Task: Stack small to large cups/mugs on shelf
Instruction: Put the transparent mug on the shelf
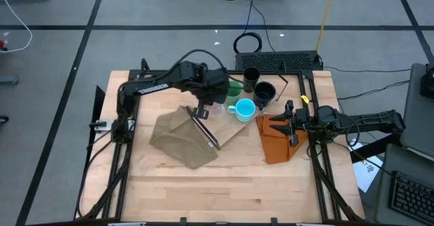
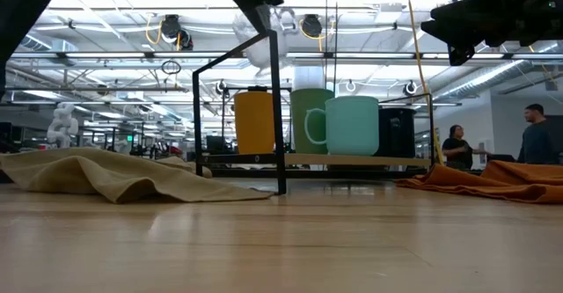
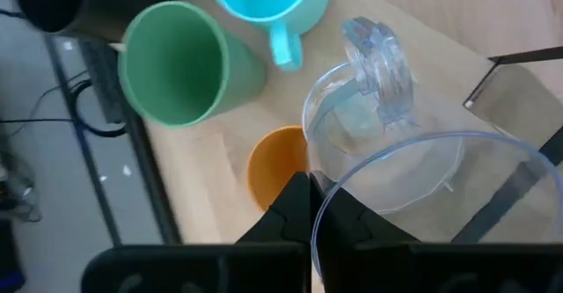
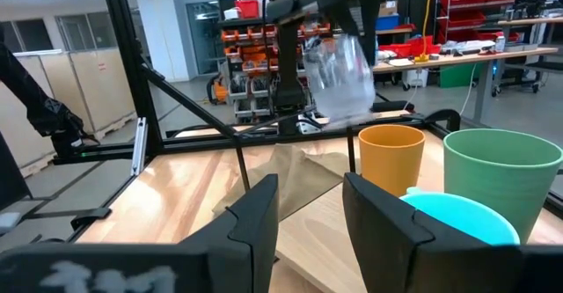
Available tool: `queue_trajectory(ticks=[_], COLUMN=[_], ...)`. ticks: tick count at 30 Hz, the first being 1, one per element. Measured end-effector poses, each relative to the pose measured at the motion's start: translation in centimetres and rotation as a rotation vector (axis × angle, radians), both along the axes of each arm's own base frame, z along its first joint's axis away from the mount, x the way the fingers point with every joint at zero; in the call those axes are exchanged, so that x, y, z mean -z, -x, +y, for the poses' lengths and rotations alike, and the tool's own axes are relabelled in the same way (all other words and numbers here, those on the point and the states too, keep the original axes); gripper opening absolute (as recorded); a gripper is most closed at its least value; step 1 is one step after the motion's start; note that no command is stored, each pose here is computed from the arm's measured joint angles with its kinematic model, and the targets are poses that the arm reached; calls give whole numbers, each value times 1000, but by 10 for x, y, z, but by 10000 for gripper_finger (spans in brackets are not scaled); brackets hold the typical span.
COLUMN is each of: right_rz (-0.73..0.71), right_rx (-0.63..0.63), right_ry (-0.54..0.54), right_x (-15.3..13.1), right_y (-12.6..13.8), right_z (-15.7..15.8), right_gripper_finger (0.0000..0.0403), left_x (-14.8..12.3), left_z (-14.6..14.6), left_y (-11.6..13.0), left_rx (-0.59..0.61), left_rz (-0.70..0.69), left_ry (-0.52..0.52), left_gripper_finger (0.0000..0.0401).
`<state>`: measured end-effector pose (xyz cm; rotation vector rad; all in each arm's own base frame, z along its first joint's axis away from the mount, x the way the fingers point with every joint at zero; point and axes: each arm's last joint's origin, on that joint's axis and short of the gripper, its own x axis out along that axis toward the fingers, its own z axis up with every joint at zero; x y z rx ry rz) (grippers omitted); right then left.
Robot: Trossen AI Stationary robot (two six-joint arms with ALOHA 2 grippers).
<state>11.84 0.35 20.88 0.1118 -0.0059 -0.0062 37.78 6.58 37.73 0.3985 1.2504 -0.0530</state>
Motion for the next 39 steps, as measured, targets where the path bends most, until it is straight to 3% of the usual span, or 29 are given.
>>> queue_trajectory(ticks=[7, 19, 31, 39], right_rz=[1, 0, 11, 16], right_rx=[0, -1, 0, 0], right_ry=[0, 0, 1, 1], right_x=[0, 0, 1, 2], right_y=[0, 0, 0, 0], right_z=[0, 0, 0, 0], right_gripper_finger=[121, 121, 121, 121], left_x=[21, 19, 61, 73], left_z=[4, 1, 11, 14], left_y=[-19, -27, -49, -55], left_rx=[63, 160, 152, 166], left_rz=[19, -72, 40, 61], left_ry=[35, 135, 127, 140], left_gripper_finger=[0, 0, 0, 0])
